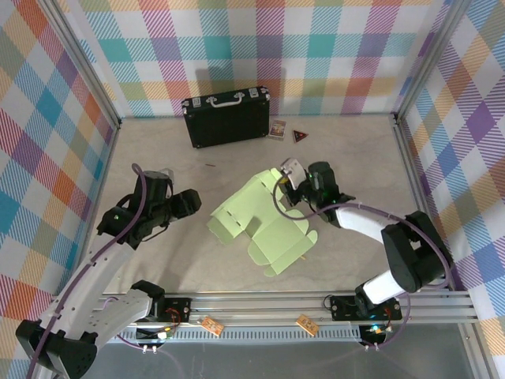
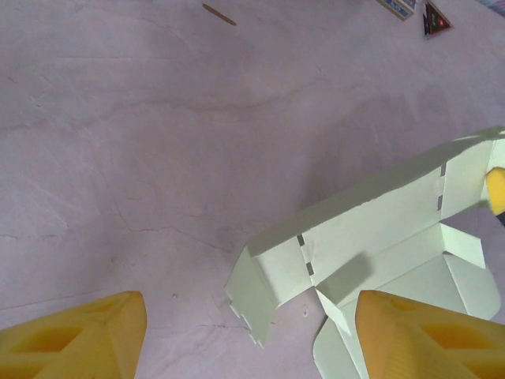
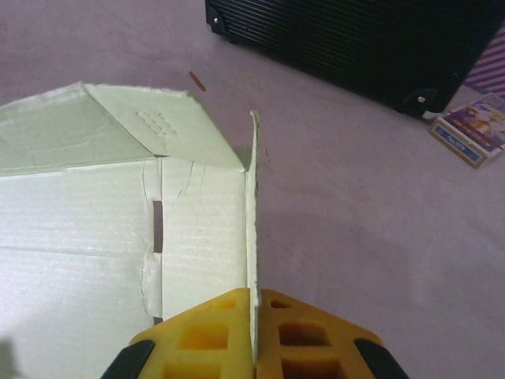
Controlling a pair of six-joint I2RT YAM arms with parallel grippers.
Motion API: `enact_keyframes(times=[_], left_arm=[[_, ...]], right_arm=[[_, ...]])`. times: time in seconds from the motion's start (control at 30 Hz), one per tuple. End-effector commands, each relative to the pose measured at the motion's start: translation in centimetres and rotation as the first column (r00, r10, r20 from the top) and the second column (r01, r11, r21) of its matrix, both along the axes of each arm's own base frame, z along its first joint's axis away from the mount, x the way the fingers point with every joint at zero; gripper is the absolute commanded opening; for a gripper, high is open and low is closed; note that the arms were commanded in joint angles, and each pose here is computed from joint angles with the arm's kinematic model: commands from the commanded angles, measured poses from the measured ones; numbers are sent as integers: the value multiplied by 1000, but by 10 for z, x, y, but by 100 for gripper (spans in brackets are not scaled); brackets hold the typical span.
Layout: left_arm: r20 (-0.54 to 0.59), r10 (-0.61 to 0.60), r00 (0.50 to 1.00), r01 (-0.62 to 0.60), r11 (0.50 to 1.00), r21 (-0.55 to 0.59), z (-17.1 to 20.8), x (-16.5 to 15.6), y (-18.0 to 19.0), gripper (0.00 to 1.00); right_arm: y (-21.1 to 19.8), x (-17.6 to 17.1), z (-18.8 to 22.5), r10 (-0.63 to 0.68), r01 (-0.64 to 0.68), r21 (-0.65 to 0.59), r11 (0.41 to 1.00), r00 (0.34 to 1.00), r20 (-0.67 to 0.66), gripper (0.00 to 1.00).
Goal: Fold the paper box
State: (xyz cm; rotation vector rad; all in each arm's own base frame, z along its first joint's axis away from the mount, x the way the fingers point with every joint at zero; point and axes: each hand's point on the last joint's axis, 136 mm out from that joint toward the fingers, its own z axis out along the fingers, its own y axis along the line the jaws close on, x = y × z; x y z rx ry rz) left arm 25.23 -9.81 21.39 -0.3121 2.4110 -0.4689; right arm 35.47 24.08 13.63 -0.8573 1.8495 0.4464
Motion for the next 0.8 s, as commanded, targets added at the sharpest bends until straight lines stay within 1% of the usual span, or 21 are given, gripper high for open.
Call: enact_keyframes(times=[0.0, 0.07, 0.13, 0.2, 0.3, 0.37, 0.43, 0.5, 0.6, 0.7, 0.77], left_arm=[[1, -23, 1000, 23, 1000, 0, 4, 3, -2, 70], [17, -31, 999, 31, 999, -18, 1, 10, -7, 69], [29, -67, 997, 68, 996, -64, -2, 22, -20, 69], [0, -100, 995, 99, 990, -103, -5, 36, -33, 64], [-19, -182, 983, 179, 978, -110, -5, 55, -52, 58], [-2, -247, 969, 245, 963, -113, -2, 65, -63, 58], [3, -276, 961, 275, 954, -120, 0, 72, -70, 58], [9, -343, 939, 339, 925, -169, 2, 73, -85, 58], [-34, -385, 922, 372, 908, -193, -4, 71, -92, 57], [-48, -446, 894, 423, 874, -240, -6, 64, -104, 56], [-59, -483, 874, 457, 856, -241, -10, 58, -111, 56]], right_arm=[[-4, 7, 64, -68, 26, 169, 985, 966, 250, 0], [-8, 1, 70, -80, 22, 197, 980, 953, 291, 0], [-10, -4, 73, -82, 11, 223, 975, 948, 309, 0], [-7, -7, 75, -55, -20, 232, 973, 948, 313, 0], [-1, -14, 75, -10, -68, 237, 969, 950, 313, 0], [3, -20, 76, 26, -105, 235, 966, 948, 317, 0], [5, -22, 77, 47, -125, 229, 965, 947, 318, 0], [6, -23, 79, 59, -138, 226, 964, 944, 325, 0], [9, -28, 81, 89, -172, 225, 959, 938, 335, 0], [12, -29, 83, 116, -199, 226, 954, 934, 337, 0], [14, -27, 83, 122, -205, 228, 952, 935, 334, 0]])
